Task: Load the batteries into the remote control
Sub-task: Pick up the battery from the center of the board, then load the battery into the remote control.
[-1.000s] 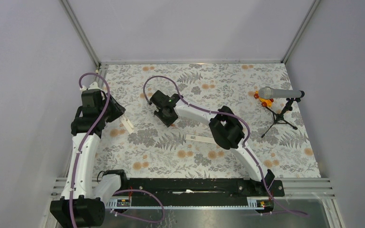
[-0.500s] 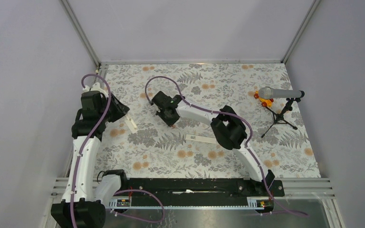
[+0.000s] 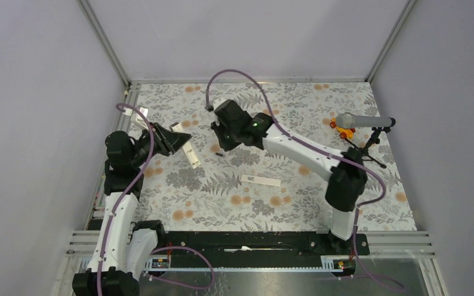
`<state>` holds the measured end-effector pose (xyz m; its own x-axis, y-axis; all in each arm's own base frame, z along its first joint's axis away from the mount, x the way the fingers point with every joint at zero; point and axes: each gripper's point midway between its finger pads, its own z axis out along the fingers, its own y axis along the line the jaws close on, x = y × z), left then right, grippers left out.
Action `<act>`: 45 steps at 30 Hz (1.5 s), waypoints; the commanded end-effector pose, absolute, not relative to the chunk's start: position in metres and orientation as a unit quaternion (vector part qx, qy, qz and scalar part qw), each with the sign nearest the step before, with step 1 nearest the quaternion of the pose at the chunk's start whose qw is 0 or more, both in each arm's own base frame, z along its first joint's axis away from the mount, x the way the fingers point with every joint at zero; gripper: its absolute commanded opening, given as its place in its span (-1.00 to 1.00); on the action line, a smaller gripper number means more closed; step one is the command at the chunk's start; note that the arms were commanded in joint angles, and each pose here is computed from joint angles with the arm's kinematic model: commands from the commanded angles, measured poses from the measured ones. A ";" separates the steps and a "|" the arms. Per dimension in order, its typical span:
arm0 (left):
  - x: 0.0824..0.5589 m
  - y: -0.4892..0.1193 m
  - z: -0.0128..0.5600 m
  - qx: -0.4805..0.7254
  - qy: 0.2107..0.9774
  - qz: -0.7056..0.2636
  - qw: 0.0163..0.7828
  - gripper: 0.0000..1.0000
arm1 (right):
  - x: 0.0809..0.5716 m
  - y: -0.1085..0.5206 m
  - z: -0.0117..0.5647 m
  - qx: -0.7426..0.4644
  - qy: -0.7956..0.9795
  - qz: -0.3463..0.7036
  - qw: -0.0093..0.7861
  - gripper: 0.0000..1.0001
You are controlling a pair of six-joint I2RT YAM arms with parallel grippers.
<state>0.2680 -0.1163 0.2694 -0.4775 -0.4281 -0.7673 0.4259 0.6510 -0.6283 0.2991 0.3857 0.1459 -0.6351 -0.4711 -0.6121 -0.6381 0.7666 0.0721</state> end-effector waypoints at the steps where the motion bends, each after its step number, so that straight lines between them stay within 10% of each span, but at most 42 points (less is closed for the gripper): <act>1: 0.248 -0.143 0.333 0.131 0.645 -0.497 0.565 -1.00 | 0.289 0.393 0.240 -0.264 0.856 0.250 0.368 -0.60; 15: 0.287 -0.160 0.353 -0.027 0.643 -0.585 0.494 -1.00 | 0.221 0.414 0.382 -0.244 0.726 0.512 0.389 -0.58; 45: 0.294 -0.167 0.363 -0.110 0.637 -0.648 0.403 -1.00 | 0.261 0.426 0.353 -0.295 0.739 0.422 0.435 -0.57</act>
